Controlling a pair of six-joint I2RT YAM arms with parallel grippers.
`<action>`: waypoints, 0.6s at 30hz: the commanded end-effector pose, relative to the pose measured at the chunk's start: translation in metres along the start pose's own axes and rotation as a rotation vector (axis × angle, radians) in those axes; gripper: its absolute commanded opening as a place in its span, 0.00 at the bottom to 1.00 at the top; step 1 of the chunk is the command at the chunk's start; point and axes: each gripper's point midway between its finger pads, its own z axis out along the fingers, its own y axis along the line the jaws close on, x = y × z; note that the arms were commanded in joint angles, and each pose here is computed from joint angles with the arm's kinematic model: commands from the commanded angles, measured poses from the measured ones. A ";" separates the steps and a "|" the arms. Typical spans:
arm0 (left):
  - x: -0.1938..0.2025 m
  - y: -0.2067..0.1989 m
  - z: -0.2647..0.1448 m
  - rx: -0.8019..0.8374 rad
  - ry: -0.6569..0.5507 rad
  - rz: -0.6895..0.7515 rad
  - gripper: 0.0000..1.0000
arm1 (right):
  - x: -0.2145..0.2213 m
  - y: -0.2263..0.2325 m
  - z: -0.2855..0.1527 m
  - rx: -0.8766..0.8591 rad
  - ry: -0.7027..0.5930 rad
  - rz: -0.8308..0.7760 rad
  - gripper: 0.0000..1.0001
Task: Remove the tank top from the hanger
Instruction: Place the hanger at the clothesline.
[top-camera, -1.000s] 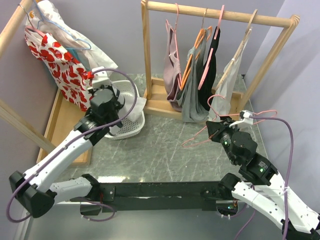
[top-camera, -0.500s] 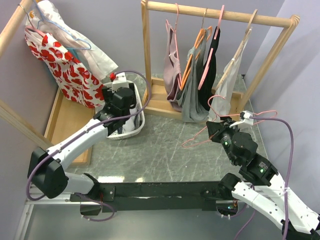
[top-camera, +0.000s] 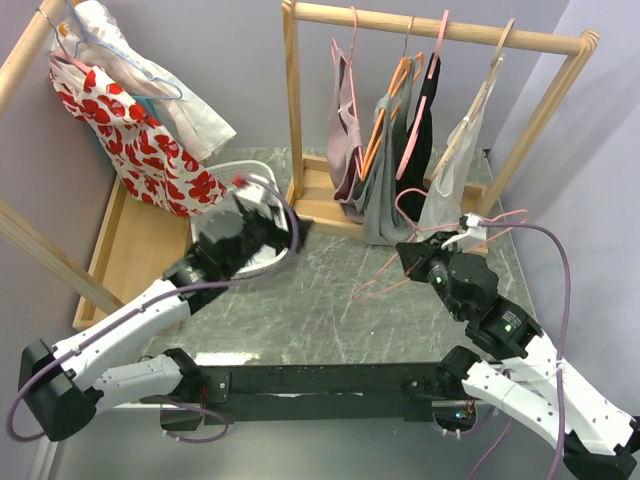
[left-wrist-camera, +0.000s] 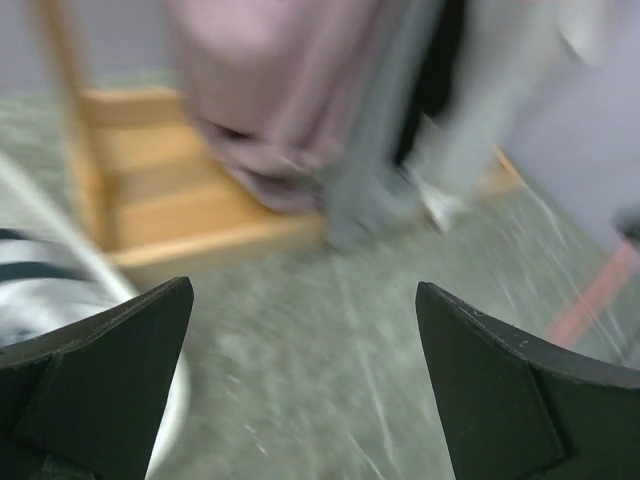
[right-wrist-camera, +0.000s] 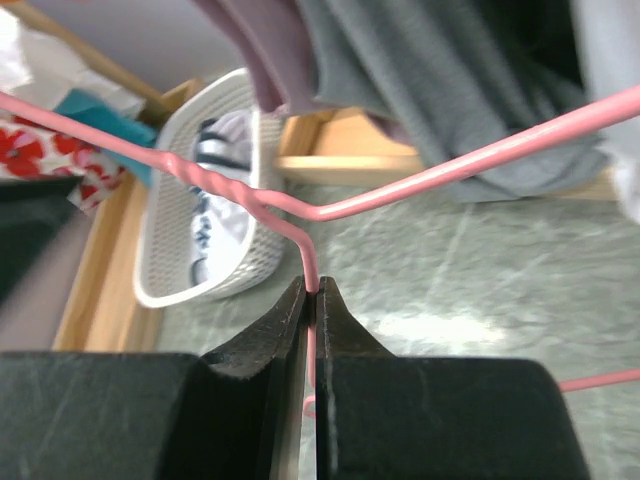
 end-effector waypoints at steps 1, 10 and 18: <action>0.031 -0.062 -0.005 0.288 0.049 0.037 0.99 | -0.021 0.038 -0.005 -0.157 -0.035 0.093 0.07; 0.045 -0.129 -0.018 0.498 0.033 -0.061 0.99 | -0.023 0.064 -0.008 -0.285 -0.019 0.239 0.06; 0.054 -0.166 -0.031 0.624 0.070 -0.108 0.99 | -0.022 0.067 -0.005 -0.302 -0.024 0.284 0.06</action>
